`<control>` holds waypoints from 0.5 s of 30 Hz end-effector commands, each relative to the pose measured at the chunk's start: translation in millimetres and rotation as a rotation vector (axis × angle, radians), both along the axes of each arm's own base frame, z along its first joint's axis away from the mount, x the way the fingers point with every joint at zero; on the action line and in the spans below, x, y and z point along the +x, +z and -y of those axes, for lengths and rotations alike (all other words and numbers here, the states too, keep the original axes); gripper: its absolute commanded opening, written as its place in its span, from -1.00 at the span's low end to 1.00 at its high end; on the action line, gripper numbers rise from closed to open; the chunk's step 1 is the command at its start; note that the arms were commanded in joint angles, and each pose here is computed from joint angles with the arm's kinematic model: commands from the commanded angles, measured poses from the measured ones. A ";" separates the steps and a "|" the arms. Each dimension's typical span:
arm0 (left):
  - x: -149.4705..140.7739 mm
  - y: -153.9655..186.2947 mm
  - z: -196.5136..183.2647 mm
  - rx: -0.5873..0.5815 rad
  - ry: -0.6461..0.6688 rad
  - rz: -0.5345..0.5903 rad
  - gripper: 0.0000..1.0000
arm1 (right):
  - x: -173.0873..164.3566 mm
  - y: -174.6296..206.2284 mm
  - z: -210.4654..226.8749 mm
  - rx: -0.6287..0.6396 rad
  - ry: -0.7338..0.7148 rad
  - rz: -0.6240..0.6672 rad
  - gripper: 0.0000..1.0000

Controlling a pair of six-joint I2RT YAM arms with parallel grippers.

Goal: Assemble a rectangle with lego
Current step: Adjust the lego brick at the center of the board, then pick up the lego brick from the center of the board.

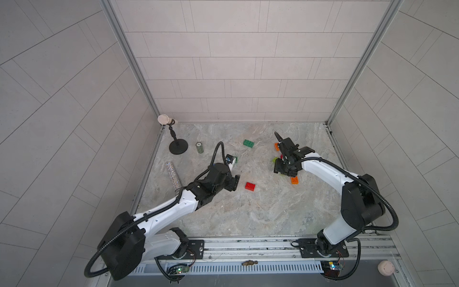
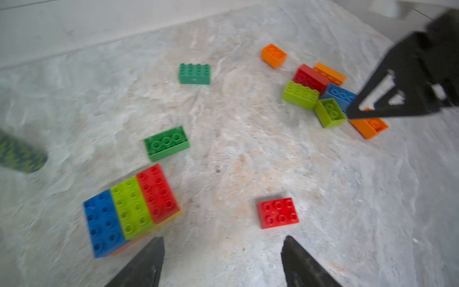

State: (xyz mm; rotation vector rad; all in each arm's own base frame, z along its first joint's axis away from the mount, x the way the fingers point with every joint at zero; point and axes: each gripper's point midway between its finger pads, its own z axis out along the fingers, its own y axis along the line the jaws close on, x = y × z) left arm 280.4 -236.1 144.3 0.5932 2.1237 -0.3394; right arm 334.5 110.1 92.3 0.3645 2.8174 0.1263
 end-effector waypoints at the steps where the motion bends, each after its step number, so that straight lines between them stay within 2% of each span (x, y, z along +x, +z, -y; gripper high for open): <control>1: 6.0 13.7 22.9 0.036 -0.036 0.101 0.59 | -14.4 -6.0 39.2 -0.201 0.050 -0.059 0.28; 5: -0.4 11.6 45.1 0.032 -0.081 0.097 0.60 | -17.9 -13.4 66.5 -0.268 0.017 -0.084 0.35; 15: 0.5 13.0 47.7 0.051 -0.081 0.101 0.61 | -17.6 -57.9 67.7 -0.214 0.026 -0.161 0.28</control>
